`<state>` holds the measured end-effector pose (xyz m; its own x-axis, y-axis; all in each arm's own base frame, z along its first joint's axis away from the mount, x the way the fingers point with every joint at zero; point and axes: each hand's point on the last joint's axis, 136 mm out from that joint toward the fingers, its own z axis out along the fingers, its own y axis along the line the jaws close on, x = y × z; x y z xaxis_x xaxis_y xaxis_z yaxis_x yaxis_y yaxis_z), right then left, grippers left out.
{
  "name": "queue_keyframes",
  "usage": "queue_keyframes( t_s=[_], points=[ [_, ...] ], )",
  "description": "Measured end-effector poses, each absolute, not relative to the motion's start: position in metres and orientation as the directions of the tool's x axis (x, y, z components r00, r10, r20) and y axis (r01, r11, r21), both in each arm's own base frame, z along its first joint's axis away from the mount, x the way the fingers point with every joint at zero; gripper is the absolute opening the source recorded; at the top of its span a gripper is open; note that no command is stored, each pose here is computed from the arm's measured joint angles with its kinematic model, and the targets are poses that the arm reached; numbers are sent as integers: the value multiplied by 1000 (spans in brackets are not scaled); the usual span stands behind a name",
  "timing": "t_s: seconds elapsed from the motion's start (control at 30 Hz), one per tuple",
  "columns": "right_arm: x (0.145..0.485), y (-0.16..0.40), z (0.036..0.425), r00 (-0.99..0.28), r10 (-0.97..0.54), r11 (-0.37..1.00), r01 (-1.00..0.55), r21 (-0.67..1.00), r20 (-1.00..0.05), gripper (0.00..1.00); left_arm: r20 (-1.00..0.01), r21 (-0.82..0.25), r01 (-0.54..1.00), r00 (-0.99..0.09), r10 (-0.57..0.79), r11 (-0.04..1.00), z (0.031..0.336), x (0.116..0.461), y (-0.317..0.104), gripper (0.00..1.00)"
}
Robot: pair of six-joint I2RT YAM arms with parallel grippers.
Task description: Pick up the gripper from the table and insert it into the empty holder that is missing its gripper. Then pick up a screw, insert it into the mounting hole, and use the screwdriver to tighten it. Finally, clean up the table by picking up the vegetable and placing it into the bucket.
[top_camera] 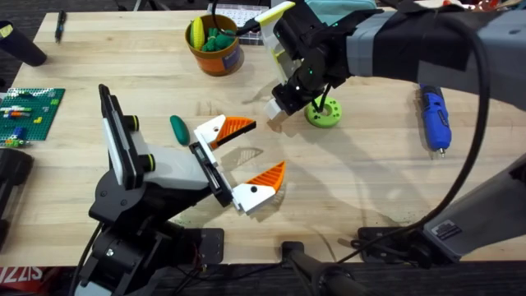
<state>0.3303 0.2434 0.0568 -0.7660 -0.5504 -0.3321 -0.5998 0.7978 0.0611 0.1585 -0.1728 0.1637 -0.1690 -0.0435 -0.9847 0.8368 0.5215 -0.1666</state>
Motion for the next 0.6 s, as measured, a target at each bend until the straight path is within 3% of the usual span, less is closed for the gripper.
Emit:
queue_keyframes(
  t_s=[0.3,0.6],
  points=[
    [325,245,59,-795,-518,812,-573,112,-316,448,-985,-166,837,-167,-46,522,165,159,-173,986],
    [322,215,104,-830,-453,859,-504,91,-325,448,-985,-167,837,-168,-46,522,164,159,-173,986]
  ],
)
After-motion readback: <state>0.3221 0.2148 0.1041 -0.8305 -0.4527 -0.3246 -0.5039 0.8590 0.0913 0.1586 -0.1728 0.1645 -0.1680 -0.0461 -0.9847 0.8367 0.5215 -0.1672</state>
